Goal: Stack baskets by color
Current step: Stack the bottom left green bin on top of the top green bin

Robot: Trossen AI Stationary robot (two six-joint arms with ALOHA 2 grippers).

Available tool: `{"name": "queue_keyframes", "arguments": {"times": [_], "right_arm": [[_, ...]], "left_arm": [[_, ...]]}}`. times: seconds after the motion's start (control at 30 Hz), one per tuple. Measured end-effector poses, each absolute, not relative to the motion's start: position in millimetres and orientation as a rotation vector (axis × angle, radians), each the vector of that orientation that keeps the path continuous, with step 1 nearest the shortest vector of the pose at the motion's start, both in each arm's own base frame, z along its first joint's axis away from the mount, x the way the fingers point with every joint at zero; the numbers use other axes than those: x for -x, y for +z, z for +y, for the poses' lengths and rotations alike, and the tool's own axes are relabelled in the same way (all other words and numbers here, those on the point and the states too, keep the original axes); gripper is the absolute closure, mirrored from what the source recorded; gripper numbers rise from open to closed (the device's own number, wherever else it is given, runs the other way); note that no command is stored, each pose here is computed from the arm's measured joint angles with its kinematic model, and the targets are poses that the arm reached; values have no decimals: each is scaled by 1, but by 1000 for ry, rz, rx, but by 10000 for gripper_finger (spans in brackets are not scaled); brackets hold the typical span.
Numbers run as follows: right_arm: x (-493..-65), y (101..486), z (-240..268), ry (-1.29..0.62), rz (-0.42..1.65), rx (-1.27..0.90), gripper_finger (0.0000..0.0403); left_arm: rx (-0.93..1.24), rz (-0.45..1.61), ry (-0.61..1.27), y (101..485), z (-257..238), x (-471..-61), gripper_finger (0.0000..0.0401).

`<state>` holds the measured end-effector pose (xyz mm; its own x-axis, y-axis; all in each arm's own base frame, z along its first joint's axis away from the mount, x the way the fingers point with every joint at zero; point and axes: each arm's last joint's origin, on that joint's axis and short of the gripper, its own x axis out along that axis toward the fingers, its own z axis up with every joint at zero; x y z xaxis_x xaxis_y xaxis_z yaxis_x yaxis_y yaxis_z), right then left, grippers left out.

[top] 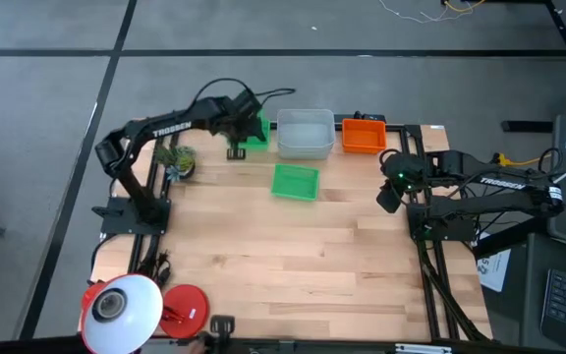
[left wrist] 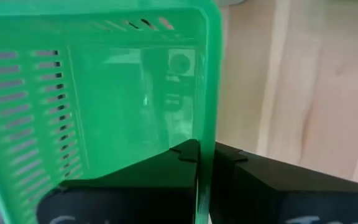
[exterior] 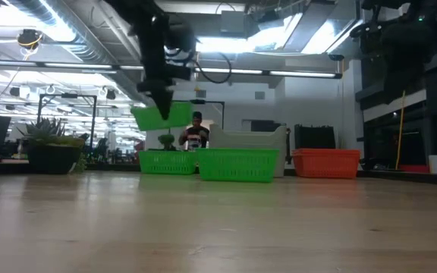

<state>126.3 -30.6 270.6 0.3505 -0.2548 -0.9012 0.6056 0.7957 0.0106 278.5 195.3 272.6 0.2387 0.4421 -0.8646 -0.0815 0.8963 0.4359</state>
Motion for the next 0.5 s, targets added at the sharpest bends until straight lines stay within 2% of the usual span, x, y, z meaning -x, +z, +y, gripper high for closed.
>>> {"name": "queue_keyframes", "arguments": {"times": [0.17,0.5], "right_arm": [[-127,271,-31,-569,1075,-367,272],[-127,271,-31,-566,1077,-365,272]], "left_arm": [[-315,1236,296,260,213,-282,401],[-305,1341,285,221,227,-294,401]]}}
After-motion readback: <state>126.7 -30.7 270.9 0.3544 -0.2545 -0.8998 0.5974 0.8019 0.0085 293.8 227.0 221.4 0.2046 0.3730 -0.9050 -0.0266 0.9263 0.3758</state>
